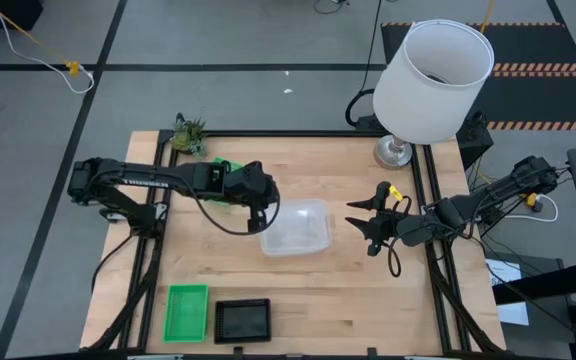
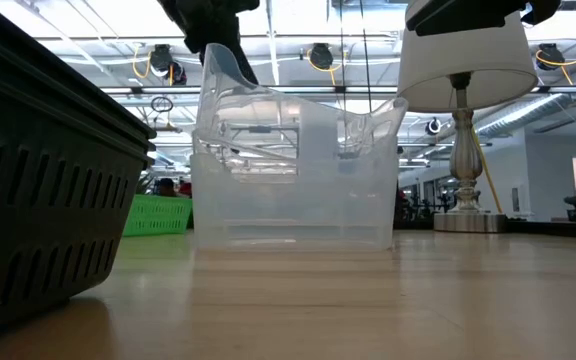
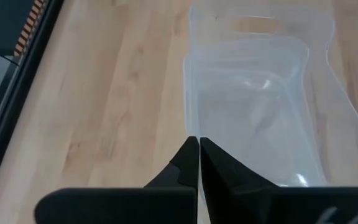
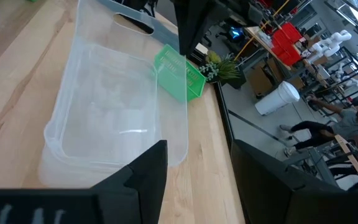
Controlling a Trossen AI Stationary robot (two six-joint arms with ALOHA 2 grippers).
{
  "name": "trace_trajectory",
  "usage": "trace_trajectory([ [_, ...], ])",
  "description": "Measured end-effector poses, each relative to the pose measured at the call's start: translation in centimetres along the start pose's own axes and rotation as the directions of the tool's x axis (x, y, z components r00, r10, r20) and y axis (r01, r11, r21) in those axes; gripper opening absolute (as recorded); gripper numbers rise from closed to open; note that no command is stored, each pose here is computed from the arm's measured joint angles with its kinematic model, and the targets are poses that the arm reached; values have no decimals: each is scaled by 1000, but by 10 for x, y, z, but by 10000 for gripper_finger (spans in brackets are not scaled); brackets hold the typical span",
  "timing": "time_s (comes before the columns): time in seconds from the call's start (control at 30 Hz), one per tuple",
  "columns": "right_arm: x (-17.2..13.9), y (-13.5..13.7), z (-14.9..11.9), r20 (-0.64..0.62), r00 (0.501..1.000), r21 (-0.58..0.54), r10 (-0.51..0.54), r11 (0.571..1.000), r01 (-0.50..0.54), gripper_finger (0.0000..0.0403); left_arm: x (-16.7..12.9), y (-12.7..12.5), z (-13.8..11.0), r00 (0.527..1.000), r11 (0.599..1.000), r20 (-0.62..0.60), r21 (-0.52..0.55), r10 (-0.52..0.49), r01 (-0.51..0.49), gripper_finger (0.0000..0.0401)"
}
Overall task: Stack baskets by color
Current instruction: Stack the top transparent bin on the bottom stacked transparent bins, then stack the top green bin on the bottom stacked green bins
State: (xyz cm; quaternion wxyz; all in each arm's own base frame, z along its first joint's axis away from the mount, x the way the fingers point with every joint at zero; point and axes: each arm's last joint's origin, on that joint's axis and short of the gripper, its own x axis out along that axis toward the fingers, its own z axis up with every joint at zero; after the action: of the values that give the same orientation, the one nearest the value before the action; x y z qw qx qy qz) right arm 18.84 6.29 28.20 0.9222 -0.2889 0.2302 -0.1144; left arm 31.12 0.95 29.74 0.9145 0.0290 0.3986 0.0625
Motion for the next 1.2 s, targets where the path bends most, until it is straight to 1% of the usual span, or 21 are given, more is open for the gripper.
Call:
trace_trajectory([
  [0.1, 0, 0, 0, 0, 1000, 0, 0, 1000, 0, 171, 0, -1, 0, 1000, 1000, -1, 2, -2, 2, 5],
  [0.27, 0, 0, 0, 0, 1000, 0, 0, 1000, 0, 171, 14, -3, -8, 999, 999, -36, 32, -3, 5, 8],
  [0.37, 0, 0, 0, 0, 1000, 0, 0, 1000, 0, 171, 23, -3, -13, 1000, 1000, 18, 23, -10, 10, 4],
  [0.4, 0, 0, 0, 0, 1000, 0, 0, 1000, 0, 171, 26, -2, -16, 1000, 1000, 13, 21, -18, 18, 7],
  [0.47, 0, 0, 0, 0, 1000, 0, 1, 1000, -1, 171, 30, -2, -25, 999, 1000, -29, 21, -18, 18, 20],
  [0.63, 0, 0, 0, 1, 1000, 0, 2, 1000, -2, 171, 35, -1, -34, 998, 1000, -61, 10, -15, 16, 67],
  [0.83, 0, 0, 0, 1, 1000, 1, 3, 1000, -3, 171, 32, -4, -34, 998, 1000, -57, 2, -12, 12, 119],
  [0.93, 0, 0, 0, 1, 1000, 3, 3, 1000, -3, 171, 32, -3, -35, 998, 1000, -65, -15, 1, -2, 134],
  [1.0, 0, 0, 0, 1, 1000, 3, 3, 1000, -3, 171, 30, -2, -37, 996, 998, -84, -45, 32, -36, 137],
  [1.07, 0, 0, 0, 1, 1000, 3, 3, 1000, -3, 171, 27, 0, -38, 992, 992, -96, -80, 87, -95, 135],
  [1.2, 0, 0, -1, -8, 1000, -4, 5, 1000, -6, 171, 26, 3, -46, 959, 964, -180, -114, 219, -241, 127],
])
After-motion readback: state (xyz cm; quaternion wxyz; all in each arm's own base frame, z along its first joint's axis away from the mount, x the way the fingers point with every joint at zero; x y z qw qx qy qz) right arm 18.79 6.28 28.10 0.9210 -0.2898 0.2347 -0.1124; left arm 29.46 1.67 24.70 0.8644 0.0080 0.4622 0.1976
